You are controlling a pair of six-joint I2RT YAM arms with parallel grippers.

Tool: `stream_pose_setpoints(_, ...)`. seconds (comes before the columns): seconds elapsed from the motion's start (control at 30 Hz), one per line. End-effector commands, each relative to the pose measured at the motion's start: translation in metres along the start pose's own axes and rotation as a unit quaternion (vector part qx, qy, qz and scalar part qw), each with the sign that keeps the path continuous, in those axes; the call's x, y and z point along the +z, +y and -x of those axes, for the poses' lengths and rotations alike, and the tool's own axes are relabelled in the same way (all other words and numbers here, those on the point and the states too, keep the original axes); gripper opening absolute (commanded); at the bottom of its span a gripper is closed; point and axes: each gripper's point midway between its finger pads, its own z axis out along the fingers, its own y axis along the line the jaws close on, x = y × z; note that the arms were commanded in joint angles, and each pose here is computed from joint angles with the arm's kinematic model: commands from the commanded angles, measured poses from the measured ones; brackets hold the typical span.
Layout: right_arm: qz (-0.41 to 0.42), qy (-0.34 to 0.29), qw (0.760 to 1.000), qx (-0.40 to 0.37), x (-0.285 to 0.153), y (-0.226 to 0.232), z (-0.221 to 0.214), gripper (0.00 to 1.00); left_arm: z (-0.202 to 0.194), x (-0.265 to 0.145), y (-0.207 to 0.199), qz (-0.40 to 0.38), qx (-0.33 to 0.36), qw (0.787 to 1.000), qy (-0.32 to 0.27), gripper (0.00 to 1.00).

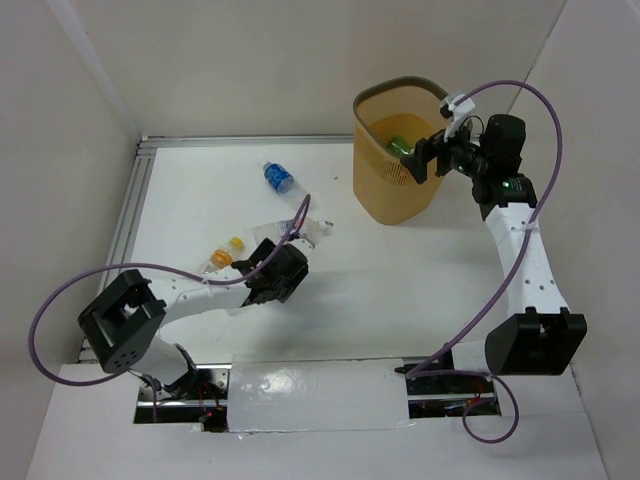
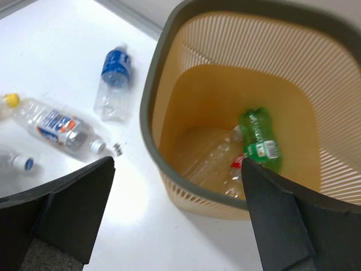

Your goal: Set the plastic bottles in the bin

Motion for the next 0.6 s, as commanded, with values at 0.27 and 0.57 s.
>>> stream_pose_setpoints(0.27,0.062,0.027,0.998,0.011,-0.017,0.036,-0.029,1.00,0.011,0.002,-0.029,-0.081,0.014,0.997,0.012,0.58)
stream_pose_setpoints(0.57,0.072,0.037,0.997,0.009,-0.028,0.043,-0.044,0.91,0.100,-0.071,-0.042,-0.207,-0.031,0.971,-0.116,0.35)
